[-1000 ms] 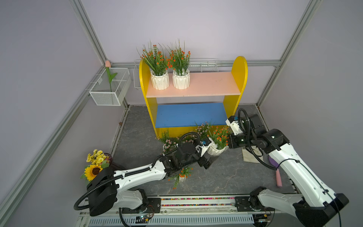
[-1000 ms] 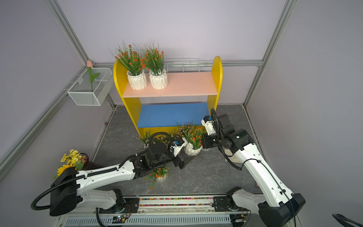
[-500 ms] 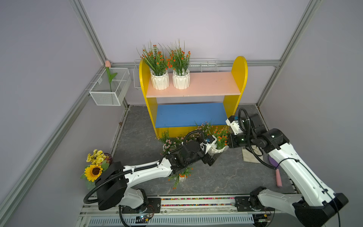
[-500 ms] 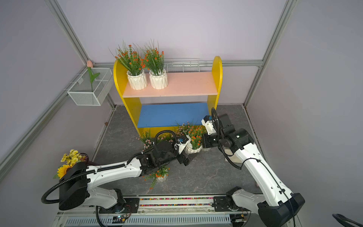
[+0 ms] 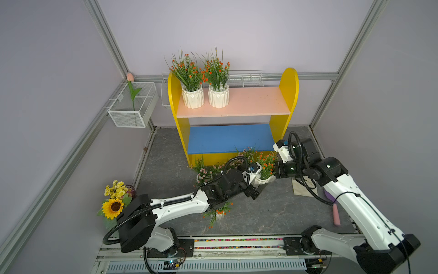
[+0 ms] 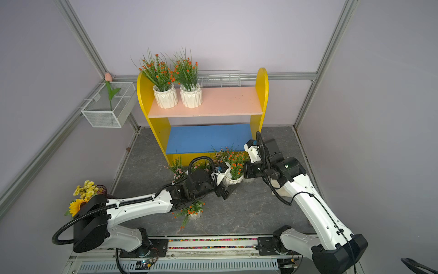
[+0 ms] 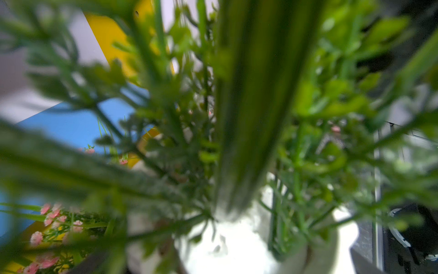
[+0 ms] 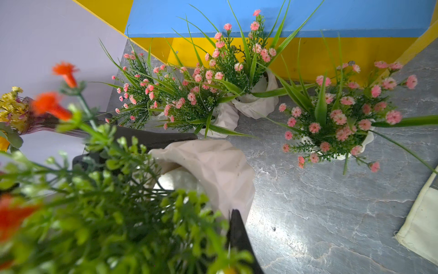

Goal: Place the baby's breath potted plants on the rack by color
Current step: Pick up the baby's breath potted plant from the center of the board, then place the baby's breath potted plant on the rack.

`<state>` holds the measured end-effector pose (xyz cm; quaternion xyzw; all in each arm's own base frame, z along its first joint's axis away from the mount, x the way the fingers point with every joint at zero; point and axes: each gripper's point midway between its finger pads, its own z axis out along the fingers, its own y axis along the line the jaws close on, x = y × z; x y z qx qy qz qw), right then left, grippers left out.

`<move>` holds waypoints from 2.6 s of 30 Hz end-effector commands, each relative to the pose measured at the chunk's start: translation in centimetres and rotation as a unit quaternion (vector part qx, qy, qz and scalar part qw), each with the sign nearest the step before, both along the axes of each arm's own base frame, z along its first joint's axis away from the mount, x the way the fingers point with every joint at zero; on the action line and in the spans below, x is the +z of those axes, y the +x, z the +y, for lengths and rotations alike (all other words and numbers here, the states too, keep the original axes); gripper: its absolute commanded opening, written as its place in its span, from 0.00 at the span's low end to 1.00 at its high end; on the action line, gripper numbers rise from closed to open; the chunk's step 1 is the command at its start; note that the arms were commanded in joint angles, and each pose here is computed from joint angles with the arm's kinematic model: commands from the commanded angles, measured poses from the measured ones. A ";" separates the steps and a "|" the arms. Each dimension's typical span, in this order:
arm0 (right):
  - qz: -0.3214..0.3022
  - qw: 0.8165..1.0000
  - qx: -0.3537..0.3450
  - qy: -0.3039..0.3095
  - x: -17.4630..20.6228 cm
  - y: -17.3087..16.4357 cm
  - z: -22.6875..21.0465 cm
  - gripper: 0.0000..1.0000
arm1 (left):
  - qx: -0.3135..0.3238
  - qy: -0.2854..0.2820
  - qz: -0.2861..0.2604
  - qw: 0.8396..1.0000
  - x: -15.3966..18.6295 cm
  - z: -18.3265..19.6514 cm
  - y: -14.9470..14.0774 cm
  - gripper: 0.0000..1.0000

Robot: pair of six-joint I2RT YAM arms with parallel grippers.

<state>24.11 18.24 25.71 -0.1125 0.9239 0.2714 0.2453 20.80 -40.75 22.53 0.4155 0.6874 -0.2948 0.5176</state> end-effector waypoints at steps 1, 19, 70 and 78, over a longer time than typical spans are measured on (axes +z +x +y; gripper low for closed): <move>0.004 0.994 0.047 0.095 2.5 -1.6 2.9 0.08 | 0.006 -0.044 -0.017 0.999 3.1 -1.2 0.6 1.00; 0.017 0.992 0.045 0.120 1.9 -2.3 3.2 0.09 | 0.011 -0.058 -0.019 0.998 3.8 -1.4 0.8 0.77; -0.030 0.993 -0.083 0.075 -0.2 -1.9 -4.8 0.40 | 0.081 -0.018 -0.046 0.995 14.0 2.7 2.4 0.19; -0.017 0.992 -0.090 0.083 -2.4 -3.0 -4.9 0.40 | 0.117 -0.012 -0.057 0.991 19.1 3.7 5.3 0.19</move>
